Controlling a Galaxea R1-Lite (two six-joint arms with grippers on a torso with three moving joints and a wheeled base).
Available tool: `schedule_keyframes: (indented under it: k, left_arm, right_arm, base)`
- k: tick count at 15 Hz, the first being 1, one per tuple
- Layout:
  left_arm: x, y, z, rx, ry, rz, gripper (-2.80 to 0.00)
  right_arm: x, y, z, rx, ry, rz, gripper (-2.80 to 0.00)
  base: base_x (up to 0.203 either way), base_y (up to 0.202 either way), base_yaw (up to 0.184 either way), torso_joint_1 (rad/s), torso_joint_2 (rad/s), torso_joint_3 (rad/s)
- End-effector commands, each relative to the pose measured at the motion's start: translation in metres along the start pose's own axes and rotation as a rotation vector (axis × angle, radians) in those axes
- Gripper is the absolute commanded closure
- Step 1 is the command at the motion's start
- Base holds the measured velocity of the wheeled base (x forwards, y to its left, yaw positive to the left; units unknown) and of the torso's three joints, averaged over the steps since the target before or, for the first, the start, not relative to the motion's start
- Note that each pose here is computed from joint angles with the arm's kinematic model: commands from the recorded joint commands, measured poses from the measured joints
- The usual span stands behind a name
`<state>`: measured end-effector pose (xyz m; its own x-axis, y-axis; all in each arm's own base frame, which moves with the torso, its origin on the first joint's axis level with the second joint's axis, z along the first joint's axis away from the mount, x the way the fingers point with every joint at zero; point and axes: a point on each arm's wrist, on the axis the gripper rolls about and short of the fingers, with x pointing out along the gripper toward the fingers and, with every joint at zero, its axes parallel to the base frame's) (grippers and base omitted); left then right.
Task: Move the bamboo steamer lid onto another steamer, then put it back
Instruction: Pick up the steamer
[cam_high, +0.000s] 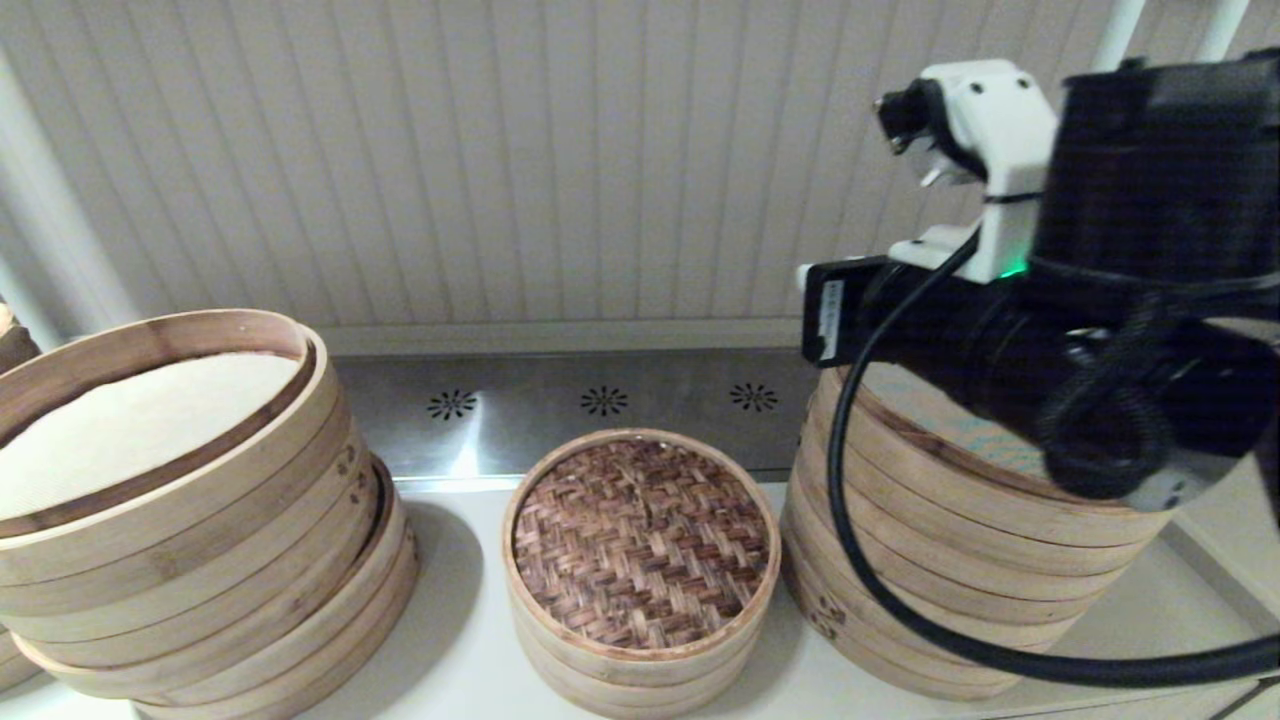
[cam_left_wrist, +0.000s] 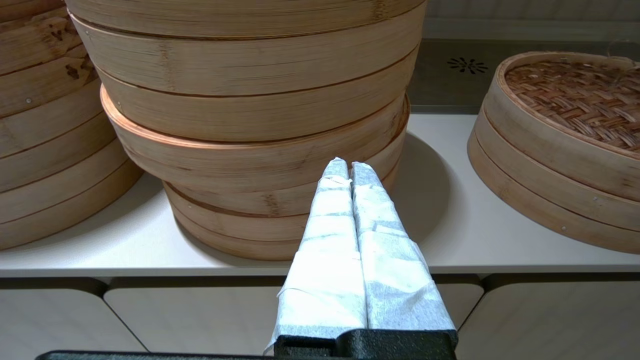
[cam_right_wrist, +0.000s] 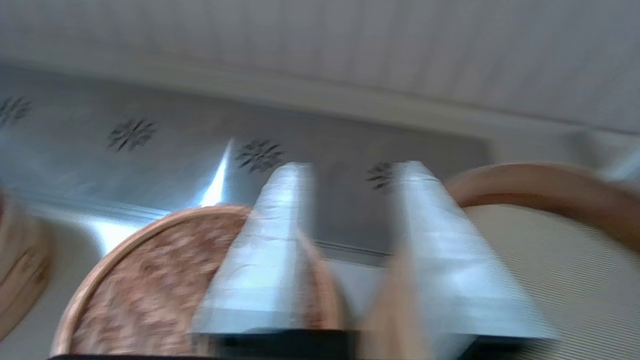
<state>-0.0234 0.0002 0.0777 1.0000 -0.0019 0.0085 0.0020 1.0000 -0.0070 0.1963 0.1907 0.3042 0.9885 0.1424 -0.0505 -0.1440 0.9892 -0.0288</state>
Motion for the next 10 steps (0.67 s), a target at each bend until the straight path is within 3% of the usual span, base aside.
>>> schedule_keyframes:
  k: [1, 4, 6, 10]
  left_arm:
    - [0.000, 0.000, 0.000, -0.001, -0.001, 0.000, 0.00]
    - [0.000, 0.000, 0.000, -0.001, -0.001, 0.000, 0.00]
    - [0.000, 0.000, 0.000, -0.001, -0.001, 0.000, 0.00]
    - [0.000, 0.000, 0.000, -0.001, -0.001, 0.000, 0.00]
  right_arm:
    - [-0.041, -0.040, 0.032, 0.057, -0.076, -0.041, 0.00]
    - [-0.084, -0.087, 0.046, 0.069, -0.096, -0.122, 0.00]
    - [-0.112, -0.120, 0.048, 0.061, -0.097, -0.236, 0.00]
    - [-0.178, -0.164, 0.023, 0.031, -0.066, -0.444, 0.00]
  base:
    - [0.000, 0.000, 0.000, 0.000, 0.00, 0.000]
    - [0.000, 0.000, 0.000, 0.000, 0.00, 0.000]
    - [0.000, 0.000, 0.000, 0.000, 0.00, 0.000]
    - [0.000, 0.000, 0.000, 0.000, 0.00, 0.000]
